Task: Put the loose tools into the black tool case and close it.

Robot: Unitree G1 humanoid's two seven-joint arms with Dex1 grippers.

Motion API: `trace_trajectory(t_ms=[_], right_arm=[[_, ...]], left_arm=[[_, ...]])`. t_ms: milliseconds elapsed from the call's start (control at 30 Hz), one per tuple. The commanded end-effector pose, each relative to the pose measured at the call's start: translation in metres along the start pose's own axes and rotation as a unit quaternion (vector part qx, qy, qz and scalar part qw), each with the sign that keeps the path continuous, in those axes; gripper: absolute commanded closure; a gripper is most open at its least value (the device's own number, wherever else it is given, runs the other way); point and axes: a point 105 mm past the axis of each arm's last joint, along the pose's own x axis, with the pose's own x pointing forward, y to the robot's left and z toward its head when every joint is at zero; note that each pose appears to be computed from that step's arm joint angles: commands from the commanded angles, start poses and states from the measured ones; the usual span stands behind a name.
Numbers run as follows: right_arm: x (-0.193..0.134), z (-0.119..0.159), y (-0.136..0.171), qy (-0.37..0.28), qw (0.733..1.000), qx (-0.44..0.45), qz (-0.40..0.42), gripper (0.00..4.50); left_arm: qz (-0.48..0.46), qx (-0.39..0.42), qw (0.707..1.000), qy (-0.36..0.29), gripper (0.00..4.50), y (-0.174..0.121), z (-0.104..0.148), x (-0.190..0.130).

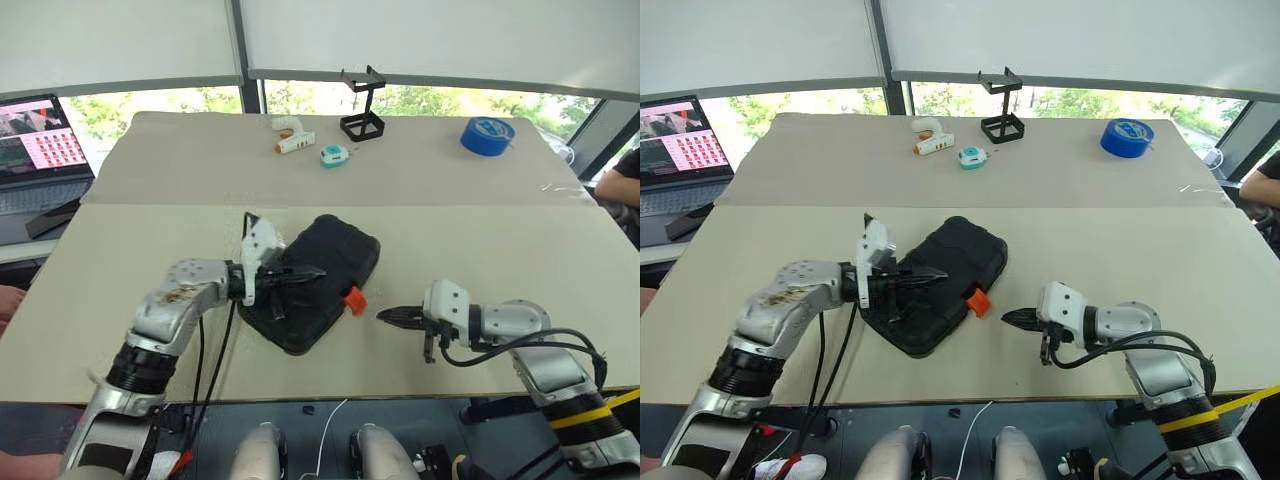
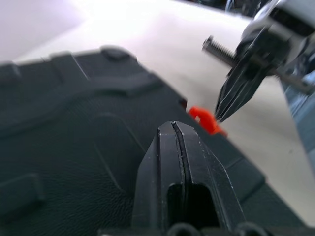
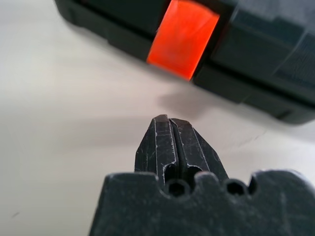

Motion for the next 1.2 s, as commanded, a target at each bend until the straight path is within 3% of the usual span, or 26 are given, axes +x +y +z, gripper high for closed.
trace_trajectory(t_ms=[33, 333, 600, 1200], right_arm=[[-0.004, 0.014, -0.006, -0.014, 1.000, -0.020, -0.011, 4.50], [0.006, 0.018, -0.014, -0.019, 0.999, -0.031, -0.014, 4.50], [0.016, 0.020, -0.017, -0.027, 0.999, -0.025, -0.016, 4.50], [0.038, 0.046, -0.021, -0.117, 0.993, 0.011, -0.024, 4.50]], left_arm=[[0.003, 0.017, 0.999, 0.050, 4.44, 0.001, -0.018, 0.012], [0.044, -0.033, 0.995, 0.088, 4.44, -0.001, -0.045, 0.013], [0.057, -0.041, 0.994, 0.086, 4.44, 0.000, -0.047, 0.010], [0.061, -0.053, 0.993, 0.091, 4.44, 0.000, -0.052, 0.008]])
